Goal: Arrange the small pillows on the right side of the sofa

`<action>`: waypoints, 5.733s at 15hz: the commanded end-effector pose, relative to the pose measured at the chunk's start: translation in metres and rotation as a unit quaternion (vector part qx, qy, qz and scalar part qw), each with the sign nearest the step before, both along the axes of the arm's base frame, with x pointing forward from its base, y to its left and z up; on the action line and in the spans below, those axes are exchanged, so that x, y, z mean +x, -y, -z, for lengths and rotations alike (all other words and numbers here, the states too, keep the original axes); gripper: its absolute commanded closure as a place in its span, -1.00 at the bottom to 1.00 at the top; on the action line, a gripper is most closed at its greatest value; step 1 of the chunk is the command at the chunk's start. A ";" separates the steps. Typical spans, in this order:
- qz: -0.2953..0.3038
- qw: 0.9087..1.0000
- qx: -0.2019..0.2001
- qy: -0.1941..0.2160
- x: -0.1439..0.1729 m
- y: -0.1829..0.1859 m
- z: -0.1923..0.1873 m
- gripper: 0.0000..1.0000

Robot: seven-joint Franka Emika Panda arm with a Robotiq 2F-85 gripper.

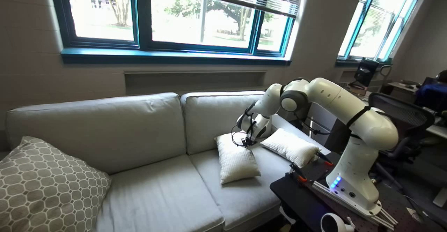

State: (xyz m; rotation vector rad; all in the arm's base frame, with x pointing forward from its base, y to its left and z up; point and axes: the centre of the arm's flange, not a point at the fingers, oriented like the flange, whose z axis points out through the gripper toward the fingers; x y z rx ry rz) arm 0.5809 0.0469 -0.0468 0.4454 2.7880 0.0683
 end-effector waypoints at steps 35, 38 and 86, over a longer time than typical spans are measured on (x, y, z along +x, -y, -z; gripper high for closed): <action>-0.193 0.971 -0.033 -0.135 -0.025 0.270 -0.182 0.96; -0.197 0.974 -0.015 -0.112 0.005 0.287 -0.185 0.96; 0.255 0.963 0.087 0.003 -0.019 0.364 -0.040 -0.17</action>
